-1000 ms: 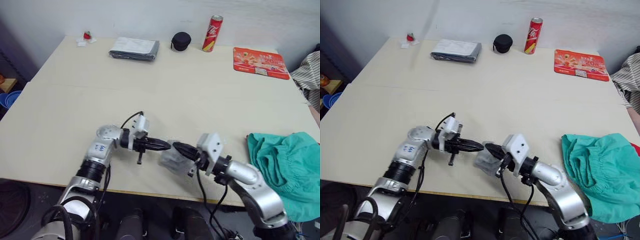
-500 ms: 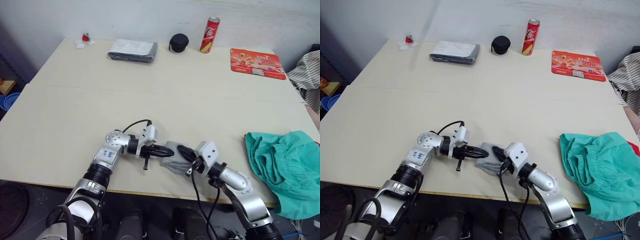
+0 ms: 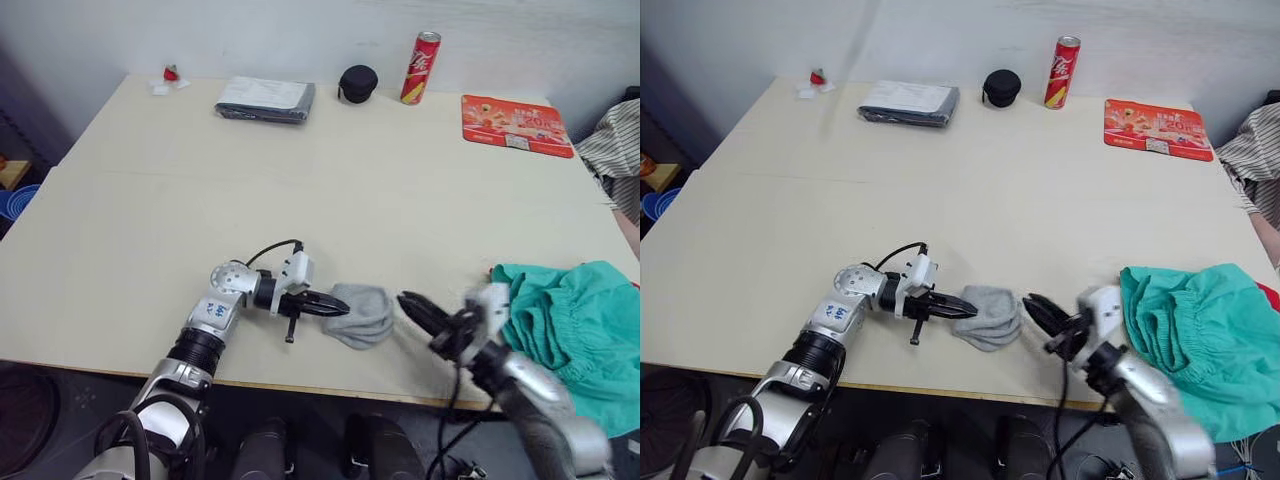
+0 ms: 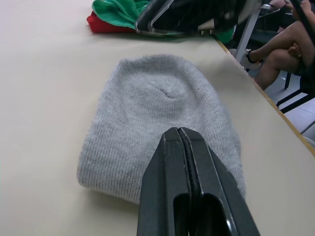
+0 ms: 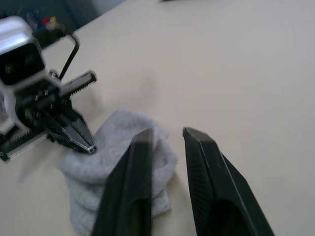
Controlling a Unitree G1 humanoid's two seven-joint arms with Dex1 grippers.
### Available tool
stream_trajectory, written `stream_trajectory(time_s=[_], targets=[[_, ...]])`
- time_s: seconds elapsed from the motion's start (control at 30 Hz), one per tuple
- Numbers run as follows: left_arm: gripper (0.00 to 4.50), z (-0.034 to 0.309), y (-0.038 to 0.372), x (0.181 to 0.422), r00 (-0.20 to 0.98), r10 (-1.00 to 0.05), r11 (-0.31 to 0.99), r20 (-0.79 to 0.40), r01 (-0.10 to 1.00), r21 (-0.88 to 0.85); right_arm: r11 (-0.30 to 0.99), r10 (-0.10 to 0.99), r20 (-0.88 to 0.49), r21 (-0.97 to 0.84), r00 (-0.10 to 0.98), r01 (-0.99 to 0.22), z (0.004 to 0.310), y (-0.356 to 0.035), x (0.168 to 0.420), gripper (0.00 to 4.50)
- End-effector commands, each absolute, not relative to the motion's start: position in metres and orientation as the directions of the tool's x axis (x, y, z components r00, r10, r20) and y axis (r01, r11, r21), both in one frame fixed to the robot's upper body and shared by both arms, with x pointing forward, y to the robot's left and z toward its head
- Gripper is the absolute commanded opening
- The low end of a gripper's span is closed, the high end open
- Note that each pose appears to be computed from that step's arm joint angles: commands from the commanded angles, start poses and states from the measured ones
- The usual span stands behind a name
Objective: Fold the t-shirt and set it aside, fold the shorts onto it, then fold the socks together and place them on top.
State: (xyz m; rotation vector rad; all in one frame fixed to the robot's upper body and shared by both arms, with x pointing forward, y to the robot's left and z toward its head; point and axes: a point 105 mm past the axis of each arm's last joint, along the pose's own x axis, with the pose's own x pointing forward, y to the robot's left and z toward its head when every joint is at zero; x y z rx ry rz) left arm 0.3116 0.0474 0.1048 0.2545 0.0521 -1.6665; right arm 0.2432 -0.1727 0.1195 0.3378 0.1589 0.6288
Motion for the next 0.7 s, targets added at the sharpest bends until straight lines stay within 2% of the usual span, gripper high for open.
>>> stream_trajectory(time_s=[0.03, 0.1, 0.23, 0.37, 0.5, 0.7], targets=[[0.00, 0.126, 0.042, 0.315, -0.101, -0.982, -0.129, -0.157, 0.975, 0.183, 0.699, 0.659, -0.186, 0.508, 0.729, -0.503, 0.117, -0.180, 0.221, 2.30], [0.00, 0.128, 0.041, 0.317, -0.098, -0.982, -0.128, -0.159, 0.973, 0.192, 0.668, 0.686, -0.266, 0.599, 0.677, -0.442, 0.109, -0.180, 0.210, 2.96], [0.00, 0.121, 0.039, 0.320, -0.081, -0.974, -0.129, -0.209, 0.966, 0.224, 0.525, 0.695, -0.236, 0.811, 0.679, -0.256, 0.107, -0.166, 0.210, 4.39], [0.00, 0.115, 0.037, 0.327, -0.021, -0.973, -0.084, -0.230, 0.960, 0.267, 0.417, 0.719, -0.244, 0.900, 0.651, -0.124, 0.101, -0.137, 0.210, 4.45], [0.00, 0.105, 0.040, 0.326, -0.026, -0.956, -0.109, -0.292, 0.957, 0.270, 0.380, 0.684, -0.252, 0.924, 0.685, -0.040, 0.096, -0.120, 0.227, 4.45], [0.00, 0.103, 0.040, 0.325, -0.027, -0.957, -0.107, -0.288, 0.958, 0.266, 0.366, 0.685, -0.255, 0.930, 0.682, -0.019, 0.096, -0.109, 0.251, 4.45]])
